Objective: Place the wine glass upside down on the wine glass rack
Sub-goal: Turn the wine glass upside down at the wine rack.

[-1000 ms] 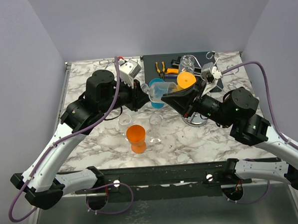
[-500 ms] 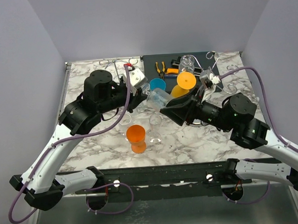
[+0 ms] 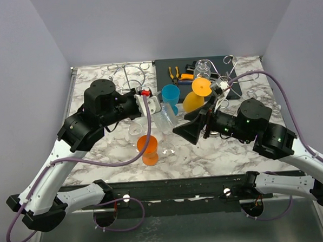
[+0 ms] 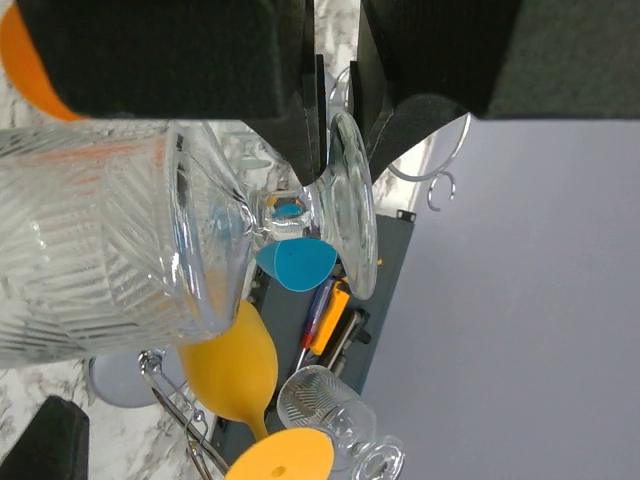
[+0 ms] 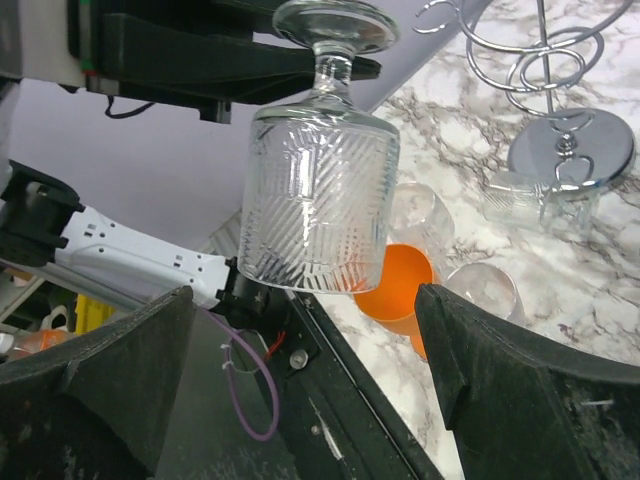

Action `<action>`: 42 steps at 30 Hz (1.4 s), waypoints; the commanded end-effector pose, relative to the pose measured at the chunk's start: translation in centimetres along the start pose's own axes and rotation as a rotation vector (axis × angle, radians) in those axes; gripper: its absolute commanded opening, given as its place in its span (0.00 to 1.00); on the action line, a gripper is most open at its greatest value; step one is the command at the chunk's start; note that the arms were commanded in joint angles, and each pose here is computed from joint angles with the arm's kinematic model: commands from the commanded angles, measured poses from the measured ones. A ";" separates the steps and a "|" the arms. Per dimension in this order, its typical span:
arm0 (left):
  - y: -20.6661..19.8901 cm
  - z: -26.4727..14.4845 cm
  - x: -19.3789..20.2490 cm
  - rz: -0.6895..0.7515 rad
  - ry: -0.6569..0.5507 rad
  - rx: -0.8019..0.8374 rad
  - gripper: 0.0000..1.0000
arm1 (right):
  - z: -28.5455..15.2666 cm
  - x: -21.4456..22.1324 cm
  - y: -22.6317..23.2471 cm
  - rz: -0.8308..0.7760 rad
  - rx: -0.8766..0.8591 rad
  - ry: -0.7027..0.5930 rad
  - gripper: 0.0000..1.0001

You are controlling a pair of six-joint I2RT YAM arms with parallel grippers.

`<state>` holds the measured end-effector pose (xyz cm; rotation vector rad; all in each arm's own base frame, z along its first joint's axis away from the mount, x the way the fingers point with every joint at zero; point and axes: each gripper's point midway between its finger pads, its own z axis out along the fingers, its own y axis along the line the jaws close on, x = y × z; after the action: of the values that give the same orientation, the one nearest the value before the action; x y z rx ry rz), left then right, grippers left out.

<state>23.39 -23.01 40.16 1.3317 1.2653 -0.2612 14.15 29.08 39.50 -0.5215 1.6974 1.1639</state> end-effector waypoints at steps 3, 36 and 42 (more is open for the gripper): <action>-0.1 -1.1 -2.3 0.252 -0.117 0.020 0.00 | 0.2 -0.2 -0.8 -0.032 0.039 0.005 1.00; 0.4 -2.2 -4.5 0.448 -0.216 -0.019 0.00 | 7.1 3.3 -0.4 -0.033 -0.096 0.005 0.75; 0.5 -2.5 -5.6 0.518 -0.274 -0.043 0.00 | 7.0 4.0 -1.6 -0.025 -0.048 0.005 0.34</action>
<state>21.99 -22.97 41.39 1.5383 0.8786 -0.0628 16.49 35.34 35.91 -0.5990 1.6435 1.2130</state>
